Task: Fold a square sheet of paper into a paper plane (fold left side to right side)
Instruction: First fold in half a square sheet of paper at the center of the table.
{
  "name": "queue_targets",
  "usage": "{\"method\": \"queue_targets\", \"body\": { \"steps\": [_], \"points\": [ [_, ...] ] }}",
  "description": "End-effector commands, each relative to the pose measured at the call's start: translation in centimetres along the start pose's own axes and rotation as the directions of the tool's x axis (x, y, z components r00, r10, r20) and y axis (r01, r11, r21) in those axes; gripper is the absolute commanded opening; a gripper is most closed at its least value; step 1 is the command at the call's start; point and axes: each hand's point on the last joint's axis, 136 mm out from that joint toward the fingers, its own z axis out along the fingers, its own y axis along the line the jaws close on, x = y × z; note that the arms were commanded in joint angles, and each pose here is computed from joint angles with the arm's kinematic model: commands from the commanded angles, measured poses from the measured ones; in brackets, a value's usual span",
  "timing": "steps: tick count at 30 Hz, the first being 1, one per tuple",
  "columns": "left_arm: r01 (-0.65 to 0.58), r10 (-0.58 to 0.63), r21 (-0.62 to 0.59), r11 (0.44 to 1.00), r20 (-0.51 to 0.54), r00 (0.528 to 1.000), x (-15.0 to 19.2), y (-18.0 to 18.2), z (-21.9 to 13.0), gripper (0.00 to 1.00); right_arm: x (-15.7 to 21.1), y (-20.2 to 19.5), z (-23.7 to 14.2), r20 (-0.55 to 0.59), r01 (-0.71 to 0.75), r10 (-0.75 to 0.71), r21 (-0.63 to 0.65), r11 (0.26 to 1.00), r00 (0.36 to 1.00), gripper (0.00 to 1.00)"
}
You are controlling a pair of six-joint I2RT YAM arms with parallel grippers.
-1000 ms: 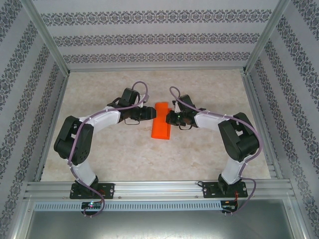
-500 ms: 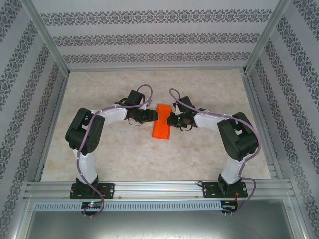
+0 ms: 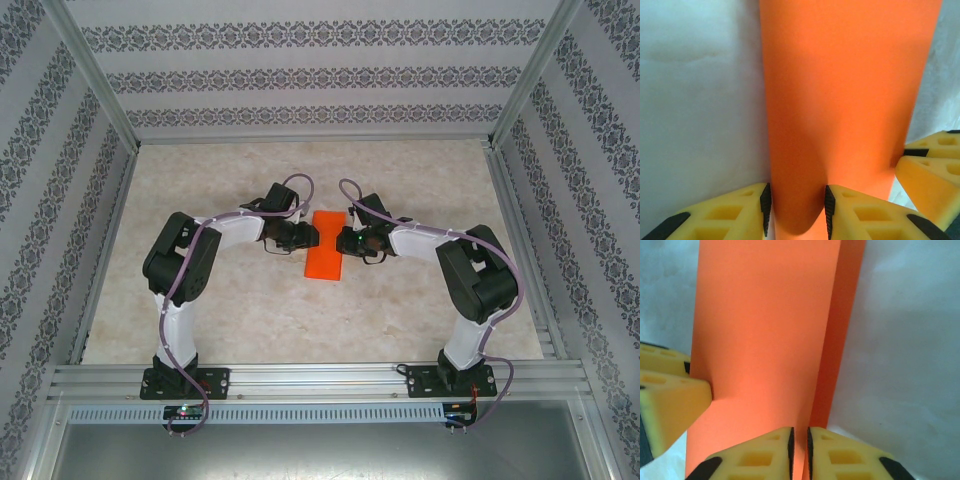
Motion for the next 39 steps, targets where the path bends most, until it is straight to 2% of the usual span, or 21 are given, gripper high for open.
{"method": "queue_targets", "body": {
  "steps": [1,6,20,39],
  "points": [
    [-0.013,0.011,-0.051,0.999,-0.03,0.999,0.5,0.2,0.6,0.37,-1.0,-0.7,-1.9,0.07,0.023,-0.027,0.059,0.998,0.997,0.25],
    [-0.022,0.019,-0.061,0.998,-0.045,0.999,0.8,0.1,1.0,0.39,-0.7,-2.7,-3.2,0.093,0.02,-0.033,0.135,0.991,0.995,0.32],
    [-0.06,0.051,-0.111,0.992,-0.083,0.995,1.5,0.5,1.4,0.37,-1.0,-3.8,-5.3,0.153,0.002,-0.028,0.165,0.986,0.988,0.33],
    [-0.058,0.048,-0.132,0.99,-0.076,0.996,1.4,0.8,1.3,0.34,-1.4,-2.3,-6.6,0.214,-0.018,0.007,0.048,0.999,0.977,0.37]
  ]
}}
